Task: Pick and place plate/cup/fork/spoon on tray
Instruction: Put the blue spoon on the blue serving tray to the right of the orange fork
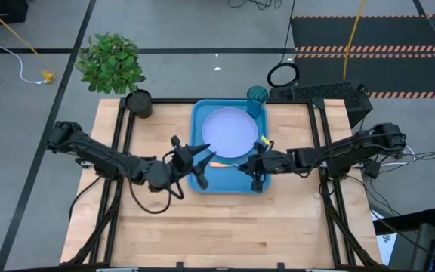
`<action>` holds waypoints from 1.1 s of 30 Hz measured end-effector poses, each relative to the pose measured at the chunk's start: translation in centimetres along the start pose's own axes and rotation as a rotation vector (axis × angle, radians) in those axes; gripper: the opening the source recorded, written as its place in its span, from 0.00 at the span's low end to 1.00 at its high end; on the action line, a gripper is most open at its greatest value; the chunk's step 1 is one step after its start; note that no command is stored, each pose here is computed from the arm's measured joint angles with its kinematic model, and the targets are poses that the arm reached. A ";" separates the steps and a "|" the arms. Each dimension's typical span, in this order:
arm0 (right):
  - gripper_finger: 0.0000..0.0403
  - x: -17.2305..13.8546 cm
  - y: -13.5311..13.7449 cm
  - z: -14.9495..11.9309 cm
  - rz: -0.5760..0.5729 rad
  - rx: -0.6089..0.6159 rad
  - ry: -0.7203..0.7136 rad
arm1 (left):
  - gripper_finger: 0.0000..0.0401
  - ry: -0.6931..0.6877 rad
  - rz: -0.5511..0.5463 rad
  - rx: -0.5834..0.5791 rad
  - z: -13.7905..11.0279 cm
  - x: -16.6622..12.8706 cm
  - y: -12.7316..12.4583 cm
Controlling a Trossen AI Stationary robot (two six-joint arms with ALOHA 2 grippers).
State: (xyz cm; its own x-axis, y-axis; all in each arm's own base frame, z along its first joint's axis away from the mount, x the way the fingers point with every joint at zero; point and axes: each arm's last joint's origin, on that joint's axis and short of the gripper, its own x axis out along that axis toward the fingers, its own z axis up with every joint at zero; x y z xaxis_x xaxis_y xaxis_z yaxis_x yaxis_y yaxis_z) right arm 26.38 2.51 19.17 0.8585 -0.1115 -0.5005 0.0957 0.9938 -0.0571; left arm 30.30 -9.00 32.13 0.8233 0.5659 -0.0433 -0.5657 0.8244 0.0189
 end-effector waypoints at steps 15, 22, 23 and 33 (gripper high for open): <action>0.01 0.2 0.5 1.1 0.245 0.064 0.188 | 0.37 0.096 -0.314 0.042 -0.9 2.5 -0.8; 0.01 0.4 0.5 0.6 0.265 0.041 0.222 | 0.37 0.336 -0.398 0.186 -1.1 5.6 -3.6; 0.01 0.4 0.5 0.6 0.266 0.032 0.225 | 0.37 0.372 -0.415 0.206 -1.4 6.0 -4.0; 0.01 0.2 0.6 0.0 0.293 -0.017 0.288 | 0.52 0.484 -0.516 0.210 -4.3 8.5 -6.4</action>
State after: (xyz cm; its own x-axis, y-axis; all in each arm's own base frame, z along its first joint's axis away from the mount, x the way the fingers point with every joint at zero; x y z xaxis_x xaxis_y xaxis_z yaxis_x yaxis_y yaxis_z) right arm 26.62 3.03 18.98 0.6717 0.1781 -0.7191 -0.1419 0.9836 0.1111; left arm 40.70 -9.53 27.36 0.8423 0.0786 -0.5333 -0.0512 0.9965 0.0661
